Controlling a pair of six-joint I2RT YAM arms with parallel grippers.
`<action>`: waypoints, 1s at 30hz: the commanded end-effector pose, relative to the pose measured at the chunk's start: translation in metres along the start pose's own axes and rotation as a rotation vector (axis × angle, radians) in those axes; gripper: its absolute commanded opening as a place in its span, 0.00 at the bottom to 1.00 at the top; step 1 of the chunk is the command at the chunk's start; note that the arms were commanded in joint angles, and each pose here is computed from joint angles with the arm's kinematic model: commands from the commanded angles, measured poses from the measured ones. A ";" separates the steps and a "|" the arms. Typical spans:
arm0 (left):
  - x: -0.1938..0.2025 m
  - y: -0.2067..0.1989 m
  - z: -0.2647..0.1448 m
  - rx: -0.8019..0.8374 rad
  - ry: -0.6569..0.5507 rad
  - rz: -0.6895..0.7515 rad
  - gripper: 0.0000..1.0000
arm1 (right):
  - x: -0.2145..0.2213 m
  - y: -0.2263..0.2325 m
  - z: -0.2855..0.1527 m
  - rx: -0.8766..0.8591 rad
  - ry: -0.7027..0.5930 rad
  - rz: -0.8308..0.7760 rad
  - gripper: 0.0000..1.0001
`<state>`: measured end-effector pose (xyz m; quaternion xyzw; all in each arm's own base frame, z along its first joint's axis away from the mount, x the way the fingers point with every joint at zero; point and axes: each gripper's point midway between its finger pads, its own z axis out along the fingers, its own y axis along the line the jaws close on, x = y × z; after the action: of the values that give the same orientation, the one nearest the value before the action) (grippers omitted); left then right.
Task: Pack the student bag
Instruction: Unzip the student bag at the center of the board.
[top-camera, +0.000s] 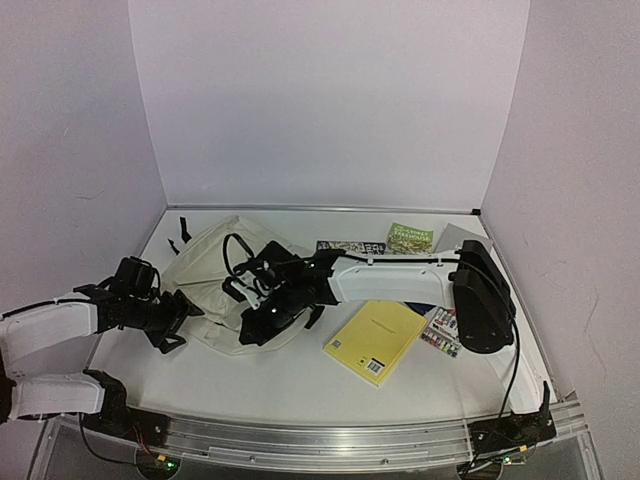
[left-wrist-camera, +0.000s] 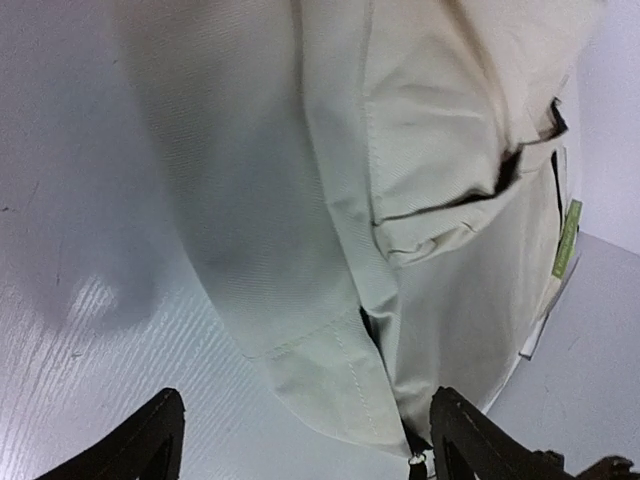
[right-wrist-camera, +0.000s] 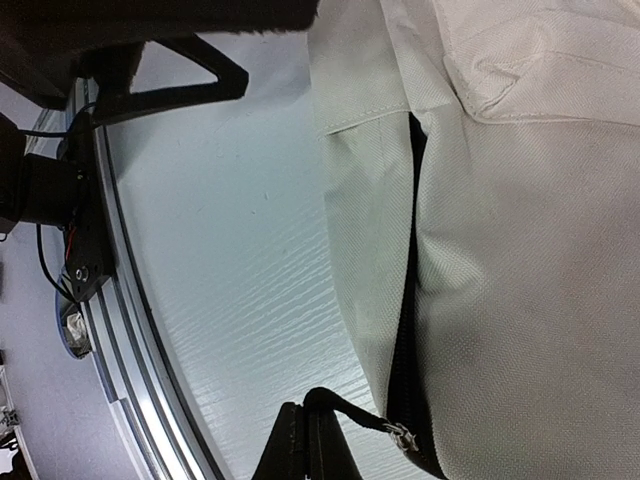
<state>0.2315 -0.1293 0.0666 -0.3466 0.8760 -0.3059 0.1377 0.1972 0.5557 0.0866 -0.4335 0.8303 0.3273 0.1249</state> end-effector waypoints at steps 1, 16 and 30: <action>-0.004 -0.011 0.016 0.076 0.000 -0.042 0.76 | -0.024 0.021 -0.038 -0.037 -0.083 -0.041 0.00; 0.013 0.005 0.041 0.067 0.030 -0.092 0.43 | -0.017 0.015 -0.042 -0.048 -0.068 -0.014 0.00; -0.022 0.017 0.021 0.005 -0.067 -0.138 0.00 | 0.030 -0.060 -0.066 0.062 -0.004 0.072 0.00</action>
<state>0.2319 -0.1338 0.0261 -0.4018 0.8521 -0.3145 0.1164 0.2221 0.4862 0.0755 -0.3979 0.8576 0.3093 0.1028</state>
